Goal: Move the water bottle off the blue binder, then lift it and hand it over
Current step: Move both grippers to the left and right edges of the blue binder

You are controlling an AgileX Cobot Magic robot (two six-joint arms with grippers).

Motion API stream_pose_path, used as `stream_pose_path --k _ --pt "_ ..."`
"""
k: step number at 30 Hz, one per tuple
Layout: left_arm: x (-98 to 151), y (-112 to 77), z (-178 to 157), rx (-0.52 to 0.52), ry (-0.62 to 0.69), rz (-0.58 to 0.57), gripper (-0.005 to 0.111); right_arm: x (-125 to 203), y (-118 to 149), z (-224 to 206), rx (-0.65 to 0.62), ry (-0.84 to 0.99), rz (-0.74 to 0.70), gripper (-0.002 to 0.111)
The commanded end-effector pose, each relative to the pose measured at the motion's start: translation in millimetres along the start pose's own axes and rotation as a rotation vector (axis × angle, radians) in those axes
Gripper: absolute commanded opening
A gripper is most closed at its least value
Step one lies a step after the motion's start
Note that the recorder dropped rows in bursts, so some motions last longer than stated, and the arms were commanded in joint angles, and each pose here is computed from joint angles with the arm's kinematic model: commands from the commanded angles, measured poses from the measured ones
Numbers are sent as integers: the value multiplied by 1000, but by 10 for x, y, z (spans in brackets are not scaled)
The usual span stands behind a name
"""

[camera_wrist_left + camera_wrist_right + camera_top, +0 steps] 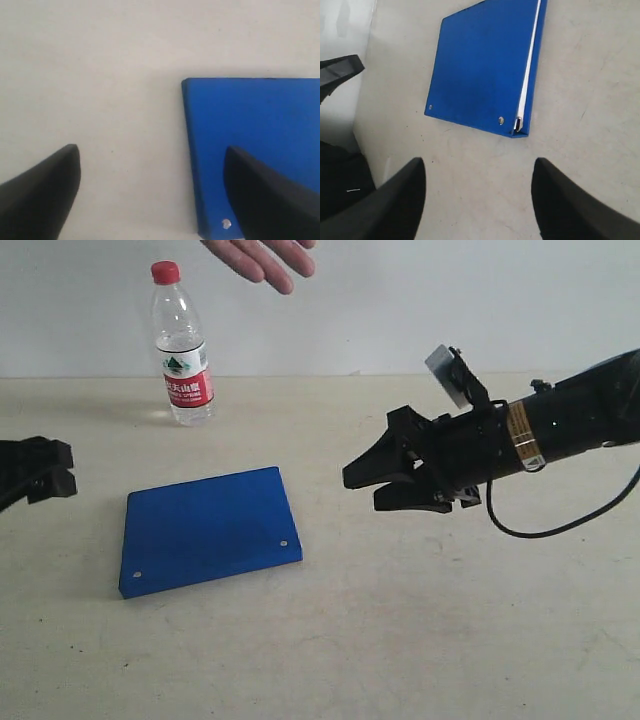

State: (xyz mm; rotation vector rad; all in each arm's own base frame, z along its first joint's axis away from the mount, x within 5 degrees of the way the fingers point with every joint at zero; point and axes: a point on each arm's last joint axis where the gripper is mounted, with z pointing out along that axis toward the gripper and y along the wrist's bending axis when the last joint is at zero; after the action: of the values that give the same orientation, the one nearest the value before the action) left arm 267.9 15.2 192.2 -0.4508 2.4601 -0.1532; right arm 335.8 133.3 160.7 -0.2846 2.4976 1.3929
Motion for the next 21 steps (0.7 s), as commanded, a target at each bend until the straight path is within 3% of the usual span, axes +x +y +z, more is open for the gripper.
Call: stream_pose_path --k 1,6,13,21 --pt "165 67 349 -39 119 -53 74 -82 -85 95 -17 11 3 55" --pt "256 98 560 -54 167 -136 74 -110 -176 167 -21 23 16 55" --pt "166 41 623 -24 159 -112 74 -55 -323 269 -19 48 59 55" --pt "41 -147 672 125 206 -151 74 -182 -376 341 -51 28 35 55"
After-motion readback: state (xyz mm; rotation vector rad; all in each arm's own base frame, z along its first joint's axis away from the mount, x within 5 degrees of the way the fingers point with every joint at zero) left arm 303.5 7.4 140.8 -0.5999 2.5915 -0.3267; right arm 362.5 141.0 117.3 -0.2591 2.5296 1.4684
